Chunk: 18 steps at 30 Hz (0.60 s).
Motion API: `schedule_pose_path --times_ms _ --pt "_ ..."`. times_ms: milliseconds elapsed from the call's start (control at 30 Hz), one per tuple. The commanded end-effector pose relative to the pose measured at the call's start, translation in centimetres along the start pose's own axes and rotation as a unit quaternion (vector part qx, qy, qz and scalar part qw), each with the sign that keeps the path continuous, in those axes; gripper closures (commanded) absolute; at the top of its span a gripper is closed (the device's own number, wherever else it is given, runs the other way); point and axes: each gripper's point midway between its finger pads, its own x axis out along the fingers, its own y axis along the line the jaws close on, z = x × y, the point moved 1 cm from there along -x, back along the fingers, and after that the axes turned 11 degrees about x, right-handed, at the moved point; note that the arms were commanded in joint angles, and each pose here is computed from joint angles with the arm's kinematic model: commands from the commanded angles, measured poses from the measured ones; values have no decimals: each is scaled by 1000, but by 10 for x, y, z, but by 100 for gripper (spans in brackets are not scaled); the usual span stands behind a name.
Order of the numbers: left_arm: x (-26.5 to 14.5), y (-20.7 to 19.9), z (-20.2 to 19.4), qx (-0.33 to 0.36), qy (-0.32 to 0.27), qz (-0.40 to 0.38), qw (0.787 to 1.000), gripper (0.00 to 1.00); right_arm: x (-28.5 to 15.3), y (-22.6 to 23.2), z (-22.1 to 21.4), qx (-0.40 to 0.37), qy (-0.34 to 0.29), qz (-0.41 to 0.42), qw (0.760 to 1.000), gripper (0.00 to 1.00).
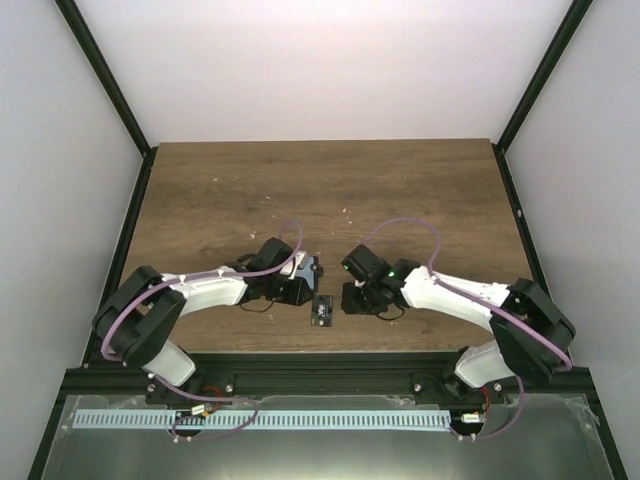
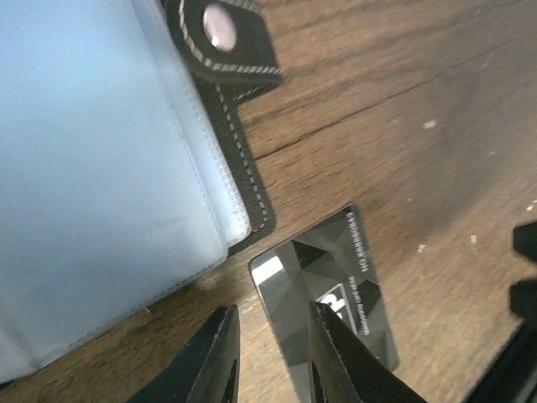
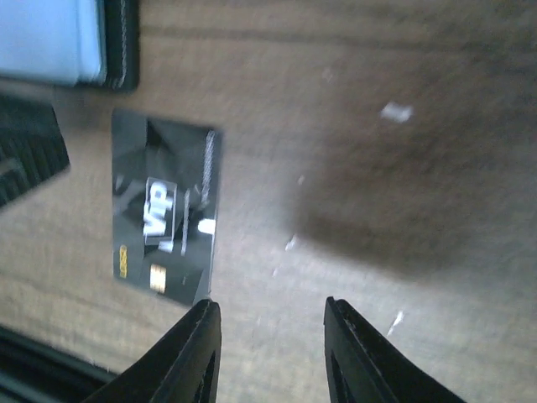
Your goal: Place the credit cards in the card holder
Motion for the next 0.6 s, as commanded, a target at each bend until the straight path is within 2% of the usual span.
schedule_pose_path --times_ms 0,167,333,567 --pt "14 -4 8 15 -4 -9 1000 75 -1 20 42 27 -68 65 995 64" --pt "21 -2 15 16 -8 -4 1000 74 13 44 68 16 -75 116 990 69" --pt "27 0 19 19 -5 1 1000 74 38 49 80 12 -57 123 991 74" --pt "30 -3 9 27 9 -15 999 74 57 37 52 6 9 122 992 78"
